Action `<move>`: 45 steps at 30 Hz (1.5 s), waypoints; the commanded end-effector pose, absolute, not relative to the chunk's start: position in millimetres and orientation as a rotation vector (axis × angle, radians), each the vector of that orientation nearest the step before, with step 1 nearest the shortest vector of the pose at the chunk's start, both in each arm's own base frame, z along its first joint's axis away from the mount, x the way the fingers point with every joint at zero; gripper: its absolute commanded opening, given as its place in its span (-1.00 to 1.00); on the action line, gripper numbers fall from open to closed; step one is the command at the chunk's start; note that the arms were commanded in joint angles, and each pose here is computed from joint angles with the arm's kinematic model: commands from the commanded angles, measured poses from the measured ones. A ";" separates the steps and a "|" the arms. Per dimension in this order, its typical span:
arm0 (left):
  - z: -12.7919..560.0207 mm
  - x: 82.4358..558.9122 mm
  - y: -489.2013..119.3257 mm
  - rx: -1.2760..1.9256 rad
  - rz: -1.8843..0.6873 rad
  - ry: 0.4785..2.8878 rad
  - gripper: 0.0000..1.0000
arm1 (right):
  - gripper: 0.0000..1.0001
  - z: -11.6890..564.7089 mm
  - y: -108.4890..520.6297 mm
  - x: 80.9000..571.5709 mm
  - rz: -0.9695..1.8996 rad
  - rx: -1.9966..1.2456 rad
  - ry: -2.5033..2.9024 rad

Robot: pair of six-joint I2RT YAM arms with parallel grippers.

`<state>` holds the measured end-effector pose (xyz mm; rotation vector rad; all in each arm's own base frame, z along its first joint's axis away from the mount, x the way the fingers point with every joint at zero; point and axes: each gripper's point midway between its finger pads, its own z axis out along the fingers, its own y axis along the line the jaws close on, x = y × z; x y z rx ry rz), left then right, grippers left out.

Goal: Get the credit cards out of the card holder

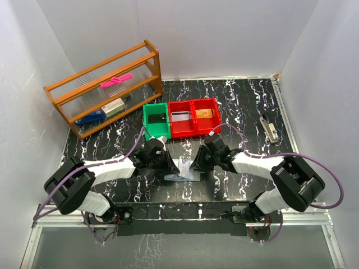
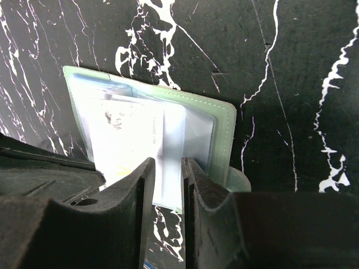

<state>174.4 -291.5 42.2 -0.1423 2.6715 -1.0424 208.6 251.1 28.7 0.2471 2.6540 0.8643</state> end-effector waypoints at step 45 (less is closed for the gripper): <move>41.3 175.6 -305.2 -0.158 -1.126 2.684 -0.18 | -0.42 13.1 244.5 201.1 0.831 0.280 2.724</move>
